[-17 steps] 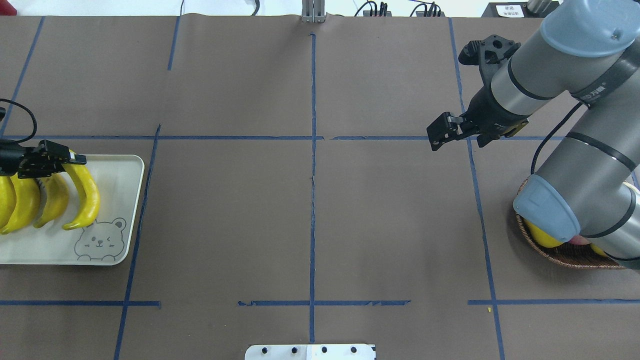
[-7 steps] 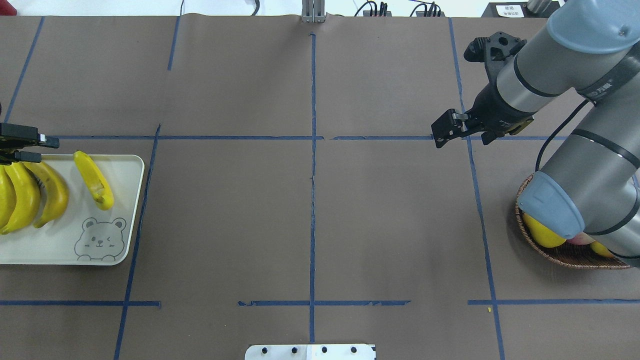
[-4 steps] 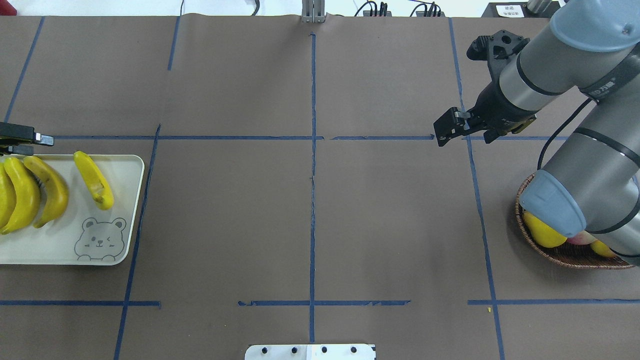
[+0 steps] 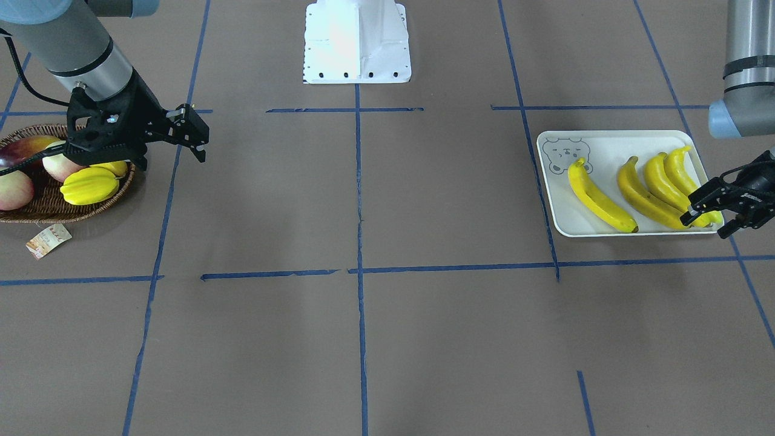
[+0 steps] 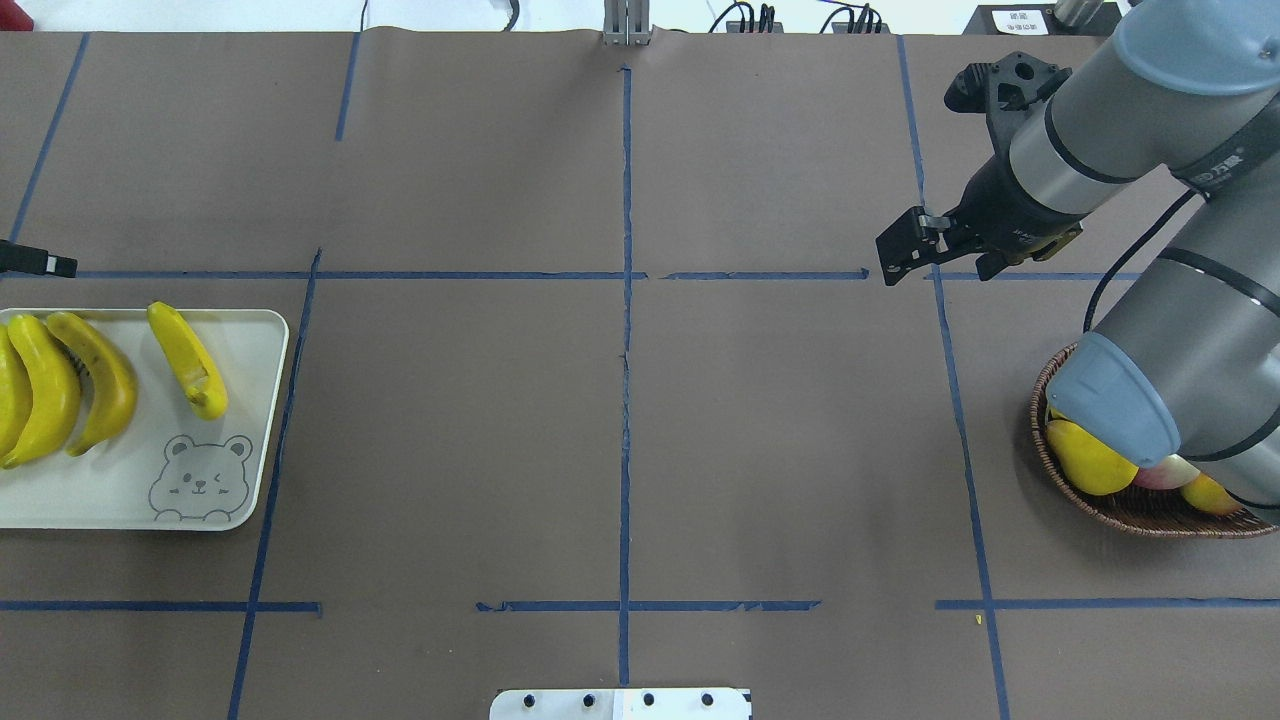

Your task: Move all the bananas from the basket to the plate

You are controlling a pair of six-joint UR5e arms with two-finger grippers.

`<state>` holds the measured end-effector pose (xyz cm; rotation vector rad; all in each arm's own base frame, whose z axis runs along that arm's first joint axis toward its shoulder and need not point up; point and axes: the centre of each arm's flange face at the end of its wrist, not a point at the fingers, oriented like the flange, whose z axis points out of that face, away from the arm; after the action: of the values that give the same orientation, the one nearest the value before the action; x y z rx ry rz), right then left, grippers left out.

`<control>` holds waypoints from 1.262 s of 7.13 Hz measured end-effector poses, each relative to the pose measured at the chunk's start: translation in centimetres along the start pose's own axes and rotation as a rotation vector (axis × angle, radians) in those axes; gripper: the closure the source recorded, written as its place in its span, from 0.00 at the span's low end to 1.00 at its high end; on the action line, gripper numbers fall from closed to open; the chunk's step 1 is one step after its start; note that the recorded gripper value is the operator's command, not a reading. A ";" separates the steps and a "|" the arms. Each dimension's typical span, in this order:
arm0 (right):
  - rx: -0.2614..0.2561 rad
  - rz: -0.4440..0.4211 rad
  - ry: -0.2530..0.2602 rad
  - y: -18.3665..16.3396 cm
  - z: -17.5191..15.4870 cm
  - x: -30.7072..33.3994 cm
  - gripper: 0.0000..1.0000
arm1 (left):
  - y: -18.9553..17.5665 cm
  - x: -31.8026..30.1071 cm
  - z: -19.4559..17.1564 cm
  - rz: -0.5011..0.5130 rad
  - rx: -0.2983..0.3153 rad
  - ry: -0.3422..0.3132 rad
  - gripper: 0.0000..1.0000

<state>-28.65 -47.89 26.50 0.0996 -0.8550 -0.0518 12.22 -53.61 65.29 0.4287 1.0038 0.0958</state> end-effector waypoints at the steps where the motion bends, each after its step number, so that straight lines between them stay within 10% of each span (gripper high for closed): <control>1: 0.000 -0.005 0.007 -0.1 0.1 0.6 0.01 | -0.7 -0.5 -0.2 0.072 -0.012 -0.069 0.00; 6: -0.014 -0.156 0.101 -2.4 0.7 10.1 0.01 | -5.3 -3.9 -8.1 0.379 -0.256 -0.494 0.00; 9: -0.049 -0.287 0.160 -3.5 -0.1 20.3 0.01 | -3.3 -8.7 -13.6 0.165 -0.428 -0.423 0.00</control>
<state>-15.24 -53.06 41.30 0.1777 -0.6743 -0.3301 -4.17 -54.84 64.61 0.1271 0.5096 0.3469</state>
